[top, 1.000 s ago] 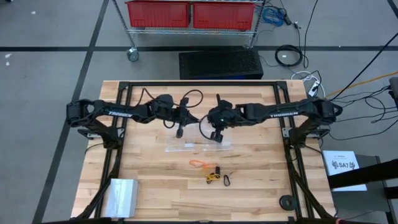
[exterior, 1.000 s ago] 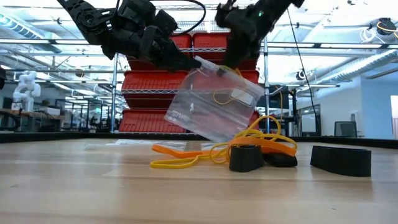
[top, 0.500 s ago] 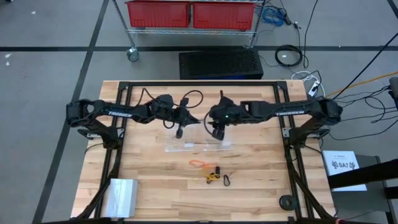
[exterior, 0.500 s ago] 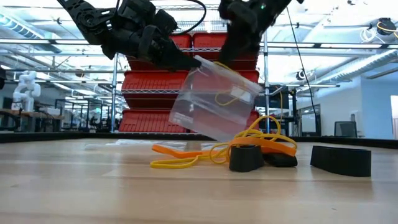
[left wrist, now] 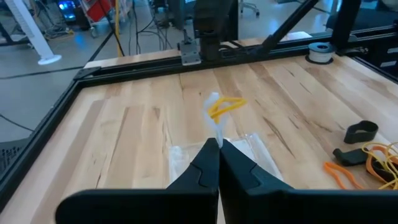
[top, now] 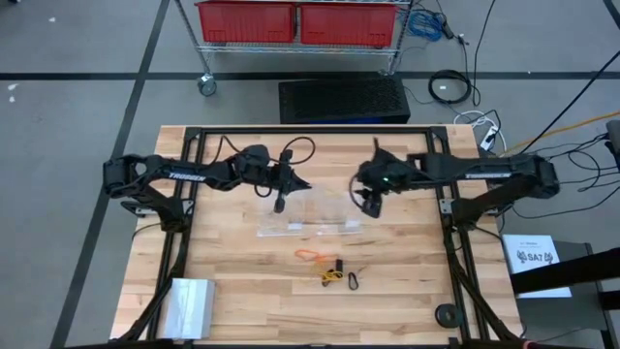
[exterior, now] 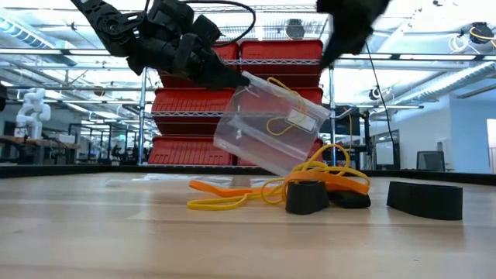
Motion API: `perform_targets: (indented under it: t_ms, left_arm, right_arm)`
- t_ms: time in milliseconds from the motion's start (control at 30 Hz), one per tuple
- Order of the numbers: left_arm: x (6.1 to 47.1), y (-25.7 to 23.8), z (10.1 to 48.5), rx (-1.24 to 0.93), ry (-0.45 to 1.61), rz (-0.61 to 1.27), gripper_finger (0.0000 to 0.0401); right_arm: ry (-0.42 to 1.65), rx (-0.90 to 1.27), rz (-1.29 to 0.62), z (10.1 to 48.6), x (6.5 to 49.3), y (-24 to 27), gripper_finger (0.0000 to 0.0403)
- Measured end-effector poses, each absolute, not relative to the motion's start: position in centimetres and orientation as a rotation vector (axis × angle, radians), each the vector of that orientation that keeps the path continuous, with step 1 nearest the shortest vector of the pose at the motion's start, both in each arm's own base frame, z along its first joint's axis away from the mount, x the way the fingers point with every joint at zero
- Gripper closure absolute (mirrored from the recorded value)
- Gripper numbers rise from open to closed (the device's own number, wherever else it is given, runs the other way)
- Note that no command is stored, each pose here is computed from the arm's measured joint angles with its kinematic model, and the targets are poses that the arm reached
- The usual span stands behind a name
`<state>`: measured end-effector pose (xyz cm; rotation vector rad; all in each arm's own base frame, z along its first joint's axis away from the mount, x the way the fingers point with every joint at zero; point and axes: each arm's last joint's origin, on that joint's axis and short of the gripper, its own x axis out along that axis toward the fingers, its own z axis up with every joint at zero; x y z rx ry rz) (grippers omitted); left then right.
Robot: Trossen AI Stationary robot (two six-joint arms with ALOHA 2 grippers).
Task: Sort rubber bands
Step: Put the yellow rubber band into the zip bag
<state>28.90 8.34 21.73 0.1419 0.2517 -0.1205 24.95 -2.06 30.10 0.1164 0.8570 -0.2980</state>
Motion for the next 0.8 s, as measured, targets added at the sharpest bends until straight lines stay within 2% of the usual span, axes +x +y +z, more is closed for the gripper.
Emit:
perform_targets:
  t_ms: [100,200,333,533,700,800]
  left_arm:
    - [28.8,8.6,21.7,0.140,0.252,-0.110,0.0401]
    - [28.8,8.8,21.8,0.139,0.248,-0.105,0.0401]
    - [28.8,8.8,21.8,0.130,0.245,-0.104,0.0401]
    - [28.8,8.8,21.8,0.115,0.244,-0.101,0.0401]
    - [28.8,9.2,22.1,0.124,0.216,-0.084,0.0401]
    - [28.7,9.4,22.2,0.124,0.212,-0.076,0.0401]
  right_arm:
    - [0.791,0.165,-0.282,27.3,23.1,-1.5,0.0249]
    - [0.639,0.181,-0.268,24.0,22.3,-0.8,0.0249]
    - [0.517,0.151,-0.353,20.2,21.7,-0.7,0.0249]
    - [0.404,0.120,-0.392,19.0,21.3,-1.0,0.0272]
    - [0.426,0.140,-0.331,18.6,21.6,-1.4,0.0318]
    - [0.431,0.133,-0.330,18.2,21.9,-1.5,0.0326]
